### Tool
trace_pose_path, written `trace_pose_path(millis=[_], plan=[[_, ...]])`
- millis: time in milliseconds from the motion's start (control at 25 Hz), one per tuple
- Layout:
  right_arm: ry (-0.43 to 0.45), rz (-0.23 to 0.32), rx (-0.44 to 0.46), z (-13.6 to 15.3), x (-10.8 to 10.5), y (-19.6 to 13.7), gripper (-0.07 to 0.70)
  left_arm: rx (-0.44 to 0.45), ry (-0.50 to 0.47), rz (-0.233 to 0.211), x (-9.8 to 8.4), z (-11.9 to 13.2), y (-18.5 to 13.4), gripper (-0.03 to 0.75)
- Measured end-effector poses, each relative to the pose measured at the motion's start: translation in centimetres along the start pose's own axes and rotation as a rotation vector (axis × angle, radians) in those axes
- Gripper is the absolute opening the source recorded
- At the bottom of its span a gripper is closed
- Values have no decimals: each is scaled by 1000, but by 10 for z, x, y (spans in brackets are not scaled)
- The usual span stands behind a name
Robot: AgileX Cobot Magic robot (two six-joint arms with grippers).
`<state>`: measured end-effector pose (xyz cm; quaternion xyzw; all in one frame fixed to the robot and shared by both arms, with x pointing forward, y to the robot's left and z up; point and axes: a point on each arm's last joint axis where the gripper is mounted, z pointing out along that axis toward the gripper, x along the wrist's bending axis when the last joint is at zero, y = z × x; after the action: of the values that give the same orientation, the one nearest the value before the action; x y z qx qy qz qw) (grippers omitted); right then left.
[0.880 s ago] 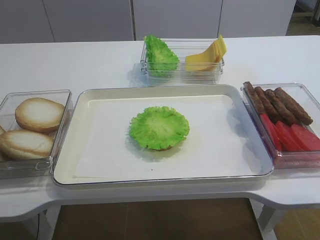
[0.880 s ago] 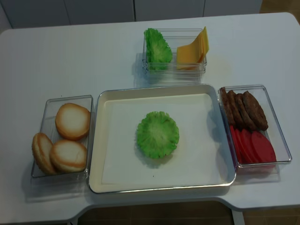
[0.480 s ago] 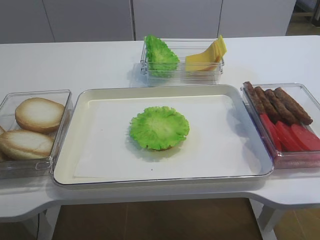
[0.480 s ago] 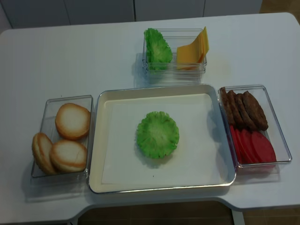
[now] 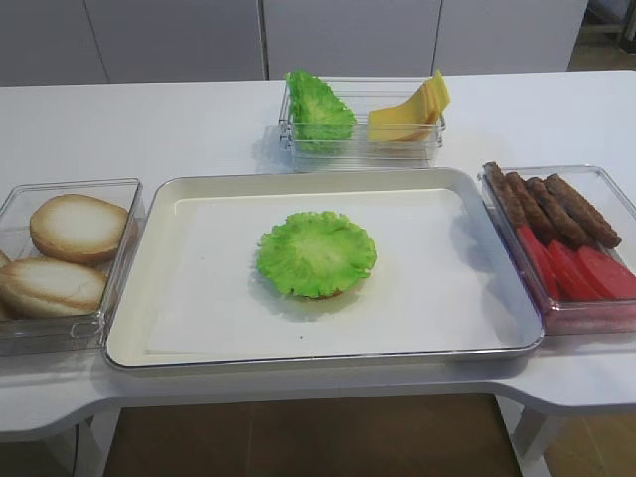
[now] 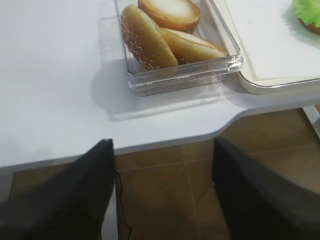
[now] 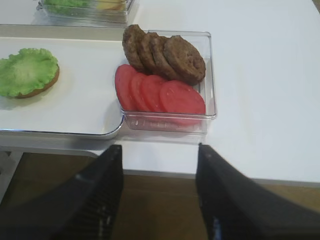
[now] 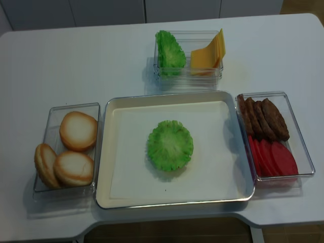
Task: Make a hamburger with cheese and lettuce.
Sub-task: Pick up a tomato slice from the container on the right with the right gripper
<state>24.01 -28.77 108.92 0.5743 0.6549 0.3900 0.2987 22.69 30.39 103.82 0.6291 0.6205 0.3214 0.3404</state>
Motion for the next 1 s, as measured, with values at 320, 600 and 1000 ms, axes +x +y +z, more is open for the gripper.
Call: trace_pose_path(millis=[320,600,1000], plan=[[2,23,52,26,-3,66,356,0,0,0,0,0,0,458],[52,72,73,49,-2,104,356,0,0,0,0,0,0,458],[76,122,197,93,-4,155,356,0,0,0,0,0,0,458]])
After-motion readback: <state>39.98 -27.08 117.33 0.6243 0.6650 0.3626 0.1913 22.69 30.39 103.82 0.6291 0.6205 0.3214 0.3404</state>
